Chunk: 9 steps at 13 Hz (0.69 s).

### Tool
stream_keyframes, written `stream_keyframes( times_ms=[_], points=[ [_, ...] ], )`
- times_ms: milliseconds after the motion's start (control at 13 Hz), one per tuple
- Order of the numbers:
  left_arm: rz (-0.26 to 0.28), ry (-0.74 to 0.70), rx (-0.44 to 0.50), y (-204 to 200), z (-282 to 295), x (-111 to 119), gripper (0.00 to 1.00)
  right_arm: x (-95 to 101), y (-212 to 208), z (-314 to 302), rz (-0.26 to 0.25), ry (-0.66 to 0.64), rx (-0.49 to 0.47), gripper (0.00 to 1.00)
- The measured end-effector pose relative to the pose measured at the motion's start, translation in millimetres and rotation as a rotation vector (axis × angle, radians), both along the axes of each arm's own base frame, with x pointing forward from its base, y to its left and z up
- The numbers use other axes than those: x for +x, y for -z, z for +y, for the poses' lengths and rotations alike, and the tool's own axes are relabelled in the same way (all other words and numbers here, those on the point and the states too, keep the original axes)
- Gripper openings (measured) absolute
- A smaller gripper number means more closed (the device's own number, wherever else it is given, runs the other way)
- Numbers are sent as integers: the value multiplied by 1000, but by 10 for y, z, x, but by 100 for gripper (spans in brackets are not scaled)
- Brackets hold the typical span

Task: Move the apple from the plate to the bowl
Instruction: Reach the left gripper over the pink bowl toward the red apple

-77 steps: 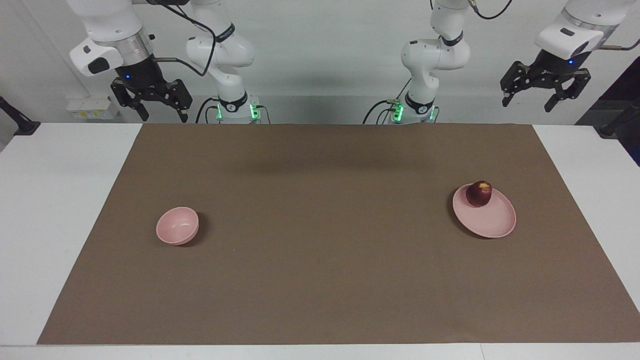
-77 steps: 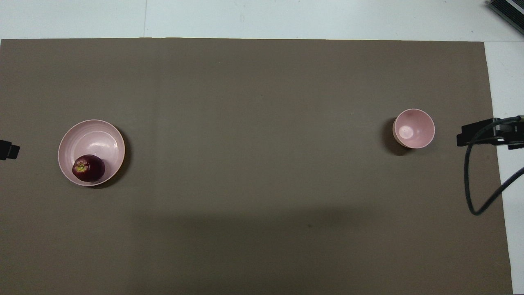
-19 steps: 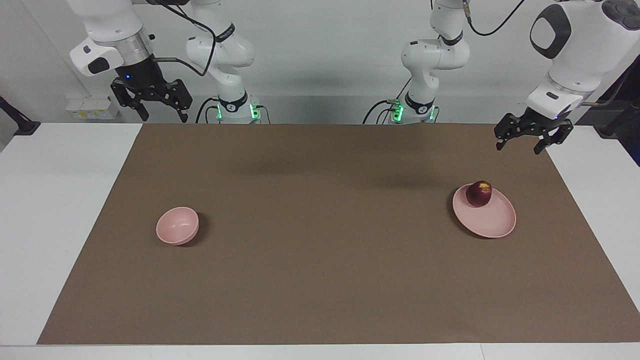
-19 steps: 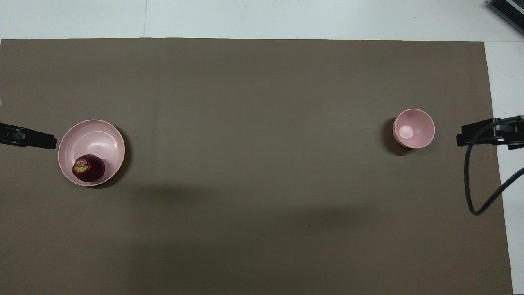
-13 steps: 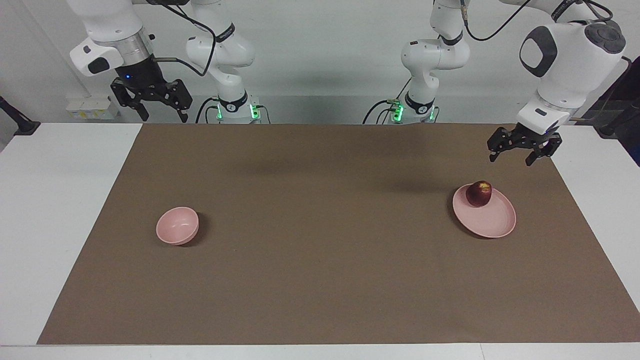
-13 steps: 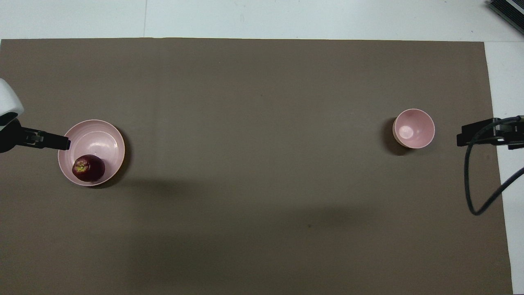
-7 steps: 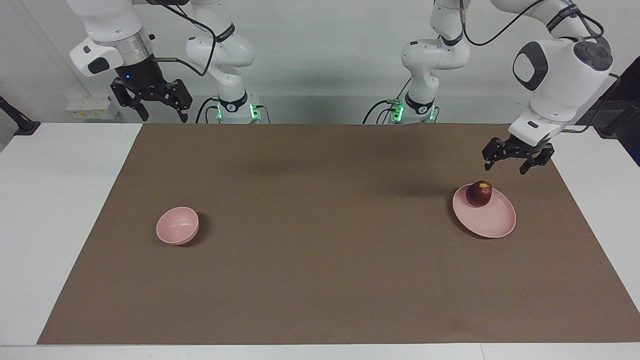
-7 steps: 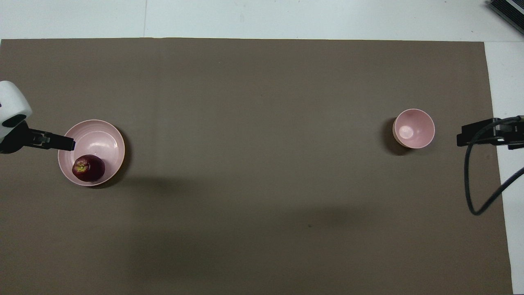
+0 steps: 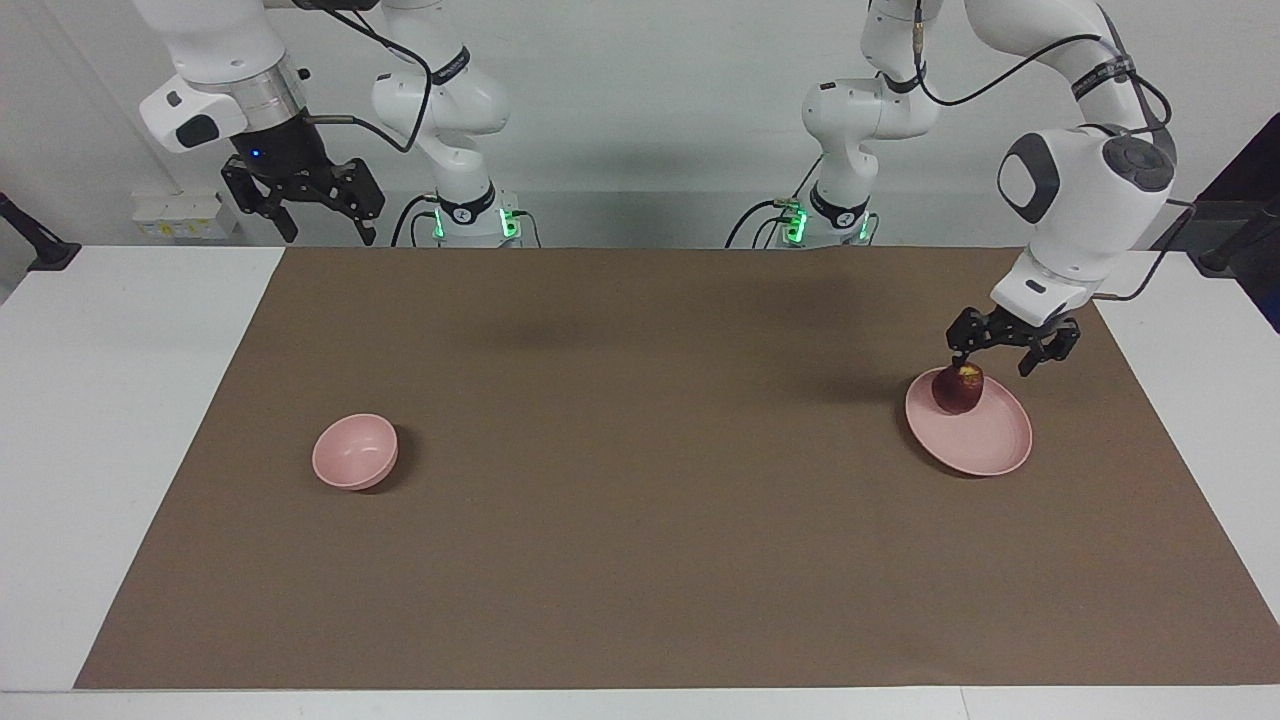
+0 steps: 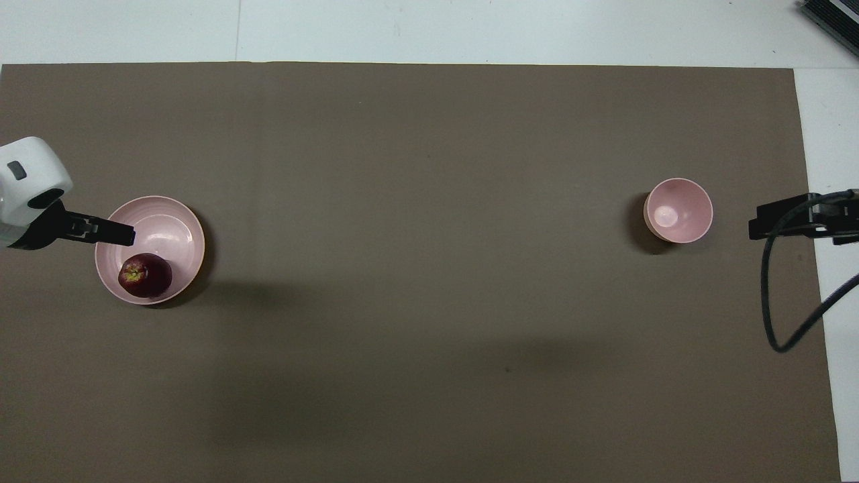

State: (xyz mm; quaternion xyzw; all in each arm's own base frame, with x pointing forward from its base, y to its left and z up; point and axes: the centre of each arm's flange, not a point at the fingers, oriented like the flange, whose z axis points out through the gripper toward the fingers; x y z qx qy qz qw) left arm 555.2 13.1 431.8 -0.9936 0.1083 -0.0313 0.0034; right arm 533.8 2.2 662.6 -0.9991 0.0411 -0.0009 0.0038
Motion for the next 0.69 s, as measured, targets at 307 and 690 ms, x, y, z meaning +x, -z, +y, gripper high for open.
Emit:
stream_keyframes(
  times_ms=[307,690],
  points=[
    [-6,-26,2,439,137,-57,100,0,0,0,0,0,0,100],
    [1,-48,2,660,261,-165,100,0,0,0,0,0,0,100]
  ],
)
